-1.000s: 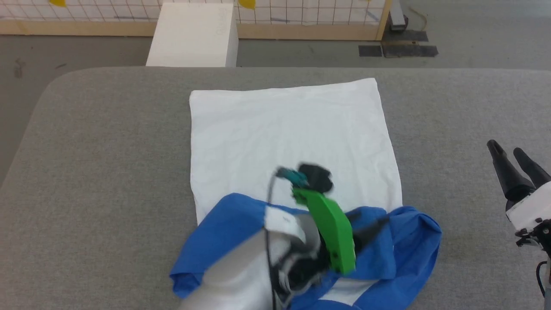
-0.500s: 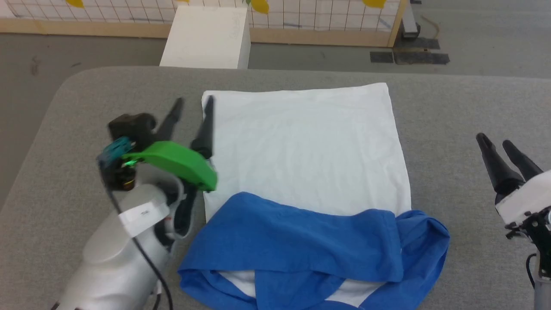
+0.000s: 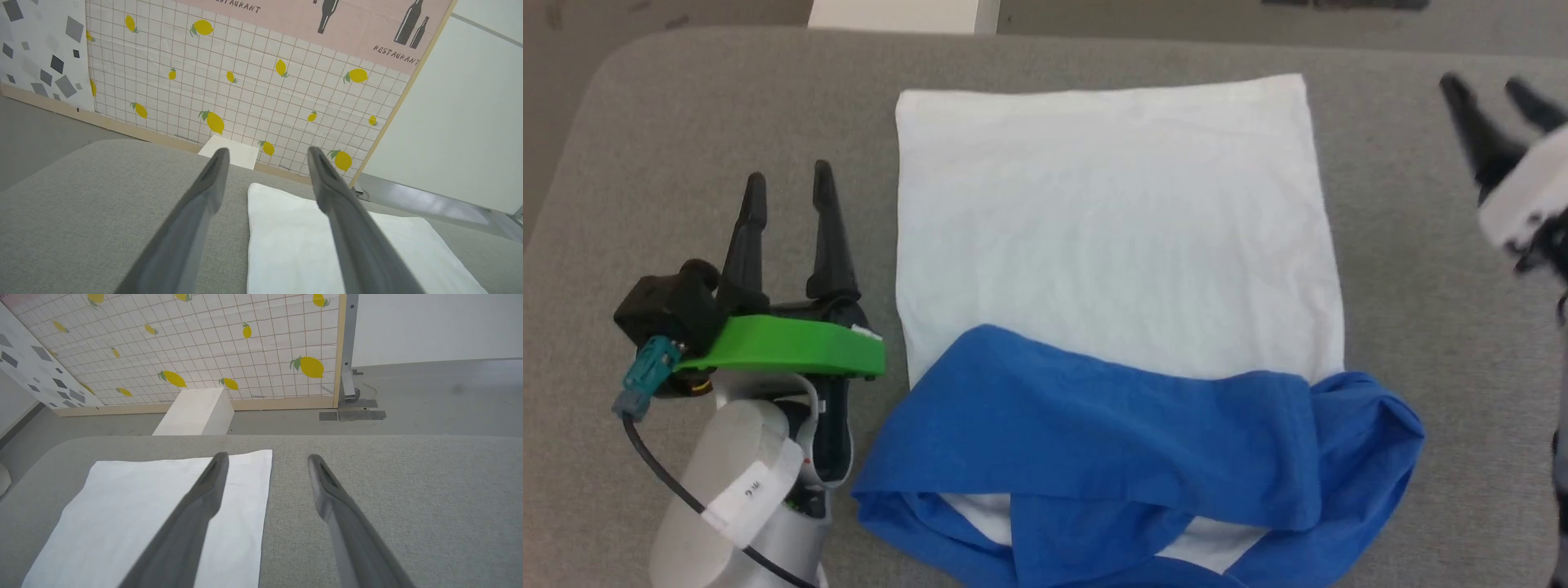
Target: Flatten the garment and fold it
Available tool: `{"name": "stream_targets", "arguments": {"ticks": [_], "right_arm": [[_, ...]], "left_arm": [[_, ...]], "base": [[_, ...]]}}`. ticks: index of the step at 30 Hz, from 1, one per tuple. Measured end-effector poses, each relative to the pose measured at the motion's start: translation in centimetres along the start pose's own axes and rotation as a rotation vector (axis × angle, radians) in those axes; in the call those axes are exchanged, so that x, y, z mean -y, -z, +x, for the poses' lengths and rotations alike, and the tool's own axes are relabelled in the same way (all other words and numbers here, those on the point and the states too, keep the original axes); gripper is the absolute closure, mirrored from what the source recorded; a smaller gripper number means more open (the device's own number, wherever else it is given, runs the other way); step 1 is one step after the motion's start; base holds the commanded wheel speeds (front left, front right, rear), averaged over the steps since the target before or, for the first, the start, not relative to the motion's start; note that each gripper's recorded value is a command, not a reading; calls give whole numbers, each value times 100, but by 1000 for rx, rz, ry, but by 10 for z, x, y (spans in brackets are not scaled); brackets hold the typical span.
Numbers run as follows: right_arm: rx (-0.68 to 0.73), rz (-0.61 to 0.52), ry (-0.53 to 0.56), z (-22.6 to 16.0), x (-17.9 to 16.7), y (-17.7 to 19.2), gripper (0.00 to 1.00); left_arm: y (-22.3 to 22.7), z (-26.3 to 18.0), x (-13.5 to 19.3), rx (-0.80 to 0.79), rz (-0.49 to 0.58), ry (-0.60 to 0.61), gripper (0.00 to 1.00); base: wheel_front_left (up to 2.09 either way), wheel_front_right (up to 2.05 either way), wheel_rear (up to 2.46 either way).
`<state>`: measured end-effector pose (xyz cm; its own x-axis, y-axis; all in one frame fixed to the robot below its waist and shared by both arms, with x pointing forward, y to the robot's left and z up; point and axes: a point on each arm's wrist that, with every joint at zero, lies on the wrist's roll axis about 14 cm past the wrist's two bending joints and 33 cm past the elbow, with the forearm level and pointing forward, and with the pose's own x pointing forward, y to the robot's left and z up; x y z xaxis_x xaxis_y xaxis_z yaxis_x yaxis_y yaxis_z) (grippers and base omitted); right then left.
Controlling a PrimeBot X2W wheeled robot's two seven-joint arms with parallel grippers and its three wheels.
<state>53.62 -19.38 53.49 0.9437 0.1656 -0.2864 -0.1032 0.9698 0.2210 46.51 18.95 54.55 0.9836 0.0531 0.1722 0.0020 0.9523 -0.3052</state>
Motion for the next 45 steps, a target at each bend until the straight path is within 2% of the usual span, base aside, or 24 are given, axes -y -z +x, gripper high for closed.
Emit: {"name": "stream_targets", "arguments": {"ticks": [6, 15, 24, 31, 32, 33, 34, 40, 45], "right_arm": [[-179, -145, 12, 59, -3, 7, 0], [-505, -324, 53, 126, -4, 61, 0], [-747, -387, 57, 153, -5, 135, 0], [-811, -398, 14, 163, -15, 150, 0], [-818, -393, 9, 162, -15, 149, 65], [-822, -388, 7, 161, -15, 148, 96], [-826, -386, 3, 160, -16, 147, 100], [-799, -360, -27, 151, -22, 134, 100], [-707, -358, -61, 142, -29, 108, 100]], "left_arm": [[22, 4, -11, -28, 38, -17, 0], [47, 10, -42, -62, 87, -91, 0], [65, 3, -66, -105, 134, -147, 0], [75, -3, -81, -135, 151, -183, 0], [76, -3, -81, -137, 152, -185, 0], [76, -3, -81, -139, 150, -184, 0], [77, -3, -81, -140, 148, -184, 0], [83, 3, -74, -182, 136, -135, 0], [63, 42, -63, -202, 153, -56, 0]], "base": [[0, 0, 0], [0, 0, 0], [0, 0, 0], [0, 0, 0], [0, 0, 0], [0, 0, 0], [0, 0, 0], [0, 0, 0], [0, 0, 0]]}}
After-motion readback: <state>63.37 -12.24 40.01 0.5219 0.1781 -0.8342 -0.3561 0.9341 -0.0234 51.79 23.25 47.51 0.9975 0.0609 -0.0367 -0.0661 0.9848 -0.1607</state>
